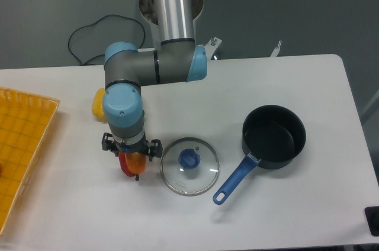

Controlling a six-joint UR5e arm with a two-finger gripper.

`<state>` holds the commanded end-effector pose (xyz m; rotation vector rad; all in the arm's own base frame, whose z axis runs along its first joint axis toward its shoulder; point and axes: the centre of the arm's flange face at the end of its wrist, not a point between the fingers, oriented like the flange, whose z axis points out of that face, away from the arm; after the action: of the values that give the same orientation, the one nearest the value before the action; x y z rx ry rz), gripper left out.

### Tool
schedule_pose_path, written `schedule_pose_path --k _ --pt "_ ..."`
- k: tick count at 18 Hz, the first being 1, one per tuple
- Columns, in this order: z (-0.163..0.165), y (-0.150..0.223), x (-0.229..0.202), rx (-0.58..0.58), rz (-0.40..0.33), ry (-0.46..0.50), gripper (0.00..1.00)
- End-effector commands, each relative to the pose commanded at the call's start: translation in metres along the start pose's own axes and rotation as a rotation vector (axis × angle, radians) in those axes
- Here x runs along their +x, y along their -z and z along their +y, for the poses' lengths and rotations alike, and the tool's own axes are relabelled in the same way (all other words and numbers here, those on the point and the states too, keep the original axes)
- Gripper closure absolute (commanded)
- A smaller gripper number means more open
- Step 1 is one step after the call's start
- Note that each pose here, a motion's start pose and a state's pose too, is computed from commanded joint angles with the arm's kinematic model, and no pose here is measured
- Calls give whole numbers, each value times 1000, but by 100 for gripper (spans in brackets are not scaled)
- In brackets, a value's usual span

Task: Pick up the long bread
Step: 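Close the gripper around the middle of the bread loaf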

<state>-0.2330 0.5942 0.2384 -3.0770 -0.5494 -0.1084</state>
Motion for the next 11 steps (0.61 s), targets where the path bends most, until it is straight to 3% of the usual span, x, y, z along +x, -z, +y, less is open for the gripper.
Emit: schedule_pose_path --k 8,11 --pt "0 -2 0 -3 1 0 2" --pt "0 -3 1 -5 1 -1 6"
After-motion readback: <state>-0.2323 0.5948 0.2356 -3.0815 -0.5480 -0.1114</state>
